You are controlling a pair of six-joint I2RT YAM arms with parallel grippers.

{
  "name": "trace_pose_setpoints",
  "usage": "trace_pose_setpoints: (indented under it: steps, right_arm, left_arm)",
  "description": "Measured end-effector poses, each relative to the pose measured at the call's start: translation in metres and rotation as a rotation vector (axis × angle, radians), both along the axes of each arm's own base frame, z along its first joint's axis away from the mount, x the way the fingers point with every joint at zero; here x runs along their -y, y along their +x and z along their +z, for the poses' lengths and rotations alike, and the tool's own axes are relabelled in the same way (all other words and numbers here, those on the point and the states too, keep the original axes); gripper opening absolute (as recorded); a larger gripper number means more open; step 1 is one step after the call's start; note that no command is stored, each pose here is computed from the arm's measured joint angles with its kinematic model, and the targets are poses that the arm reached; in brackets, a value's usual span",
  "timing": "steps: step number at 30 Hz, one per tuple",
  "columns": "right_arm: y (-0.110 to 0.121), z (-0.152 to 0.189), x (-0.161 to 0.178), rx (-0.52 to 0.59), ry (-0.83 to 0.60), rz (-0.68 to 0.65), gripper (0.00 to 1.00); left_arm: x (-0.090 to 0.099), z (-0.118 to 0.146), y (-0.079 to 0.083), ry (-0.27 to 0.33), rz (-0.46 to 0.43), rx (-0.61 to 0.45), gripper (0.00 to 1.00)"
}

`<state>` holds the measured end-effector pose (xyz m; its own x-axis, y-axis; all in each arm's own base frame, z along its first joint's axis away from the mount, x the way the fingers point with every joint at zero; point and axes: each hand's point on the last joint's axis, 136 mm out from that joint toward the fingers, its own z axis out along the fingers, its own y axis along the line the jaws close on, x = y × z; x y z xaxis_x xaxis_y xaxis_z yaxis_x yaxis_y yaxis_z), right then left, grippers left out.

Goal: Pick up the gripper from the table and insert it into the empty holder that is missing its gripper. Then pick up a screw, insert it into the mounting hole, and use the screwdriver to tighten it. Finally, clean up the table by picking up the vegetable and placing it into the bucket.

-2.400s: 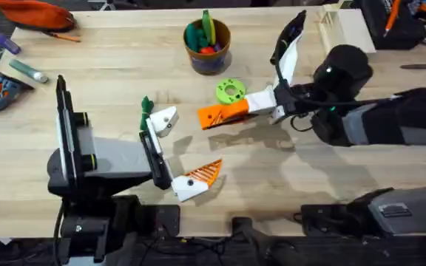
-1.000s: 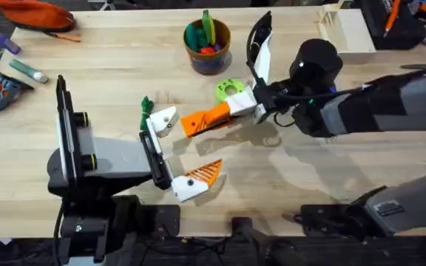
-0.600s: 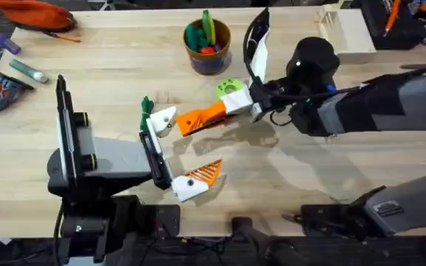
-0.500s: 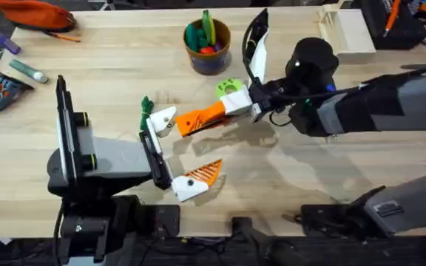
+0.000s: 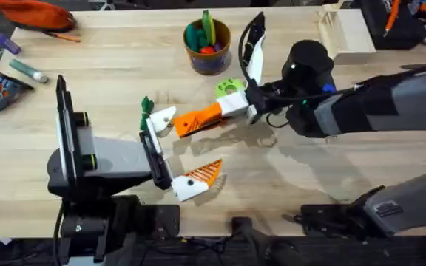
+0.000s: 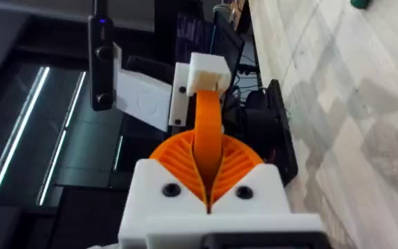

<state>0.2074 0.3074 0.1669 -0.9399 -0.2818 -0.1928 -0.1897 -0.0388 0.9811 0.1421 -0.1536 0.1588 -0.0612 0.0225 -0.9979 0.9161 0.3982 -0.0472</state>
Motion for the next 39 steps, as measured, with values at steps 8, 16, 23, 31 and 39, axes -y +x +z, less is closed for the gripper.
trace_pose_setpoints:
  steps: [8,16,23,31,39]
  right_arm:
    - [0.002,0.0,-0.003,0.002,-0.001,-0.022,0.009]
    - [0.001,0.0,-0.007,0.007,0.0,-0.024,0.009]
    - [0.0,0.0,-0.008,0.009,0.001,-0.026,0.009]
    - [0.002,0.001,-0.01,0.013,0.002,-0.038,0.009]
    - [0.002,0.001,-0.012,0.014,0.001,-0.048,0.009]
  left_arm:
    - [0.0,0.0,0.0,0.0,0.002,-0.001,0.988]
    - [0.0,0.0,0.001,-0.001,0.004,-0.002,0.986]
    - [0.0,0.0,0.001,0.0,0.006,-0.002,0.986]
    - [-0.001,0.0,0.002,0.001,0.013,0.0,0.985]
    - [-0.002,0.0,0.004,0.002,0.024,0.001,0.985]
